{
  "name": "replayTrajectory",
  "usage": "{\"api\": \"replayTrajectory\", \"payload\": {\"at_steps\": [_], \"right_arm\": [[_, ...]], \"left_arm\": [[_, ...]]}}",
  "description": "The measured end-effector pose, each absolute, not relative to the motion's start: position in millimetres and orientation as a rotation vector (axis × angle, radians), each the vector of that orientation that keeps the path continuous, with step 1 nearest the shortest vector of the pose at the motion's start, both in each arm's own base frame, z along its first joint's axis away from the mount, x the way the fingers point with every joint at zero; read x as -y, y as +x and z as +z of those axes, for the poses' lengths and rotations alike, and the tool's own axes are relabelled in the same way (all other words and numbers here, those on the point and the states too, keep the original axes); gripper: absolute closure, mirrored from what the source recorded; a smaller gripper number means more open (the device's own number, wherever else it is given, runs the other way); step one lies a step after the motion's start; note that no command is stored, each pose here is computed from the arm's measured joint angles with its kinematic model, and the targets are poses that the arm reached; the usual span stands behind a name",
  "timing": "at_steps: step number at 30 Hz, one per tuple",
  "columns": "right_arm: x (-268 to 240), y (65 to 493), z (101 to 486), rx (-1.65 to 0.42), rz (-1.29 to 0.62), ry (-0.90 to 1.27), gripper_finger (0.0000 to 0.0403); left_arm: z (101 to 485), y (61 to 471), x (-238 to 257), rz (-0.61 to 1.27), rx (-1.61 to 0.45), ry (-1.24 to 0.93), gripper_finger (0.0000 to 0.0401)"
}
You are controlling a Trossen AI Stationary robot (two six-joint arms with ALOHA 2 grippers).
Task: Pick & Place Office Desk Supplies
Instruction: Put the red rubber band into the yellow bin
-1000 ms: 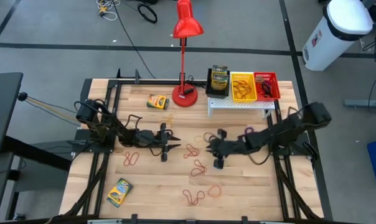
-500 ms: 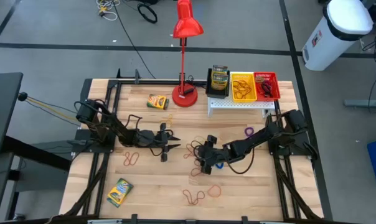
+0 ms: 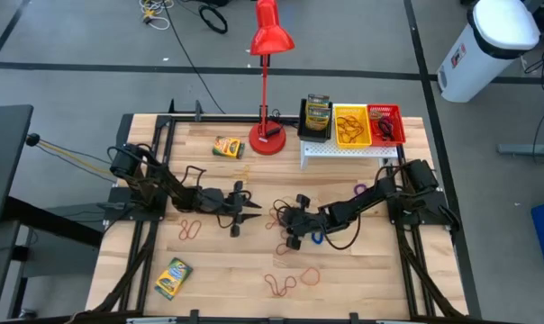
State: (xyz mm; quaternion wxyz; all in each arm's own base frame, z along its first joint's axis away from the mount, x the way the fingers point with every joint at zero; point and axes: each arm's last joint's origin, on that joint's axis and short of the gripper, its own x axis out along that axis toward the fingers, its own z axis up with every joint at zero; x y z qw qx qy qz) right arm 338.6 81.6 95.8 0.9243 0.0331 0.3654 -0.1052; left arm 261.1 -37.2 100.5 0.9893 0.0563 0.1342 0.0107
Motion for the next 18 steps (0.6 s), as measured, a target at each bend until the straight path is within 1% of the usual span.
{"api": "replayTrajectory", "payload": {"at_steps": [4,6,11,15,18], "right_arm": [[-82.3,338.3,96.4,-0.752,-0.205,0.044,0.037],[-82.4,338.4,97.1,-0.747,-0.205,0.024,0.0393],[-84.2,337.0,107.5,-0.719,-0.203,0.001,0.0381],[-93.3,331.5,127.7,-0.666,-0.218,-0.046,0.0396],[-101.4,322.9,145.6,-0.637,-0.24,-0.089,0.0396]], "left_arm": [[100.5,261.1,36.9,0.034,-0.27,0.111,0.0282],[100.4,261.1,36.8,0.036,-0.27,0.11,0.0282],[100.4,261.1,36.8,0.039,-0.27,0.11,0.0282],[100.4,261.1,36.8,0.038,-0.27,0.11,0.0282],[100.4,261.1,36.8,0.039,-0.27,0.11,0.0282]]}}
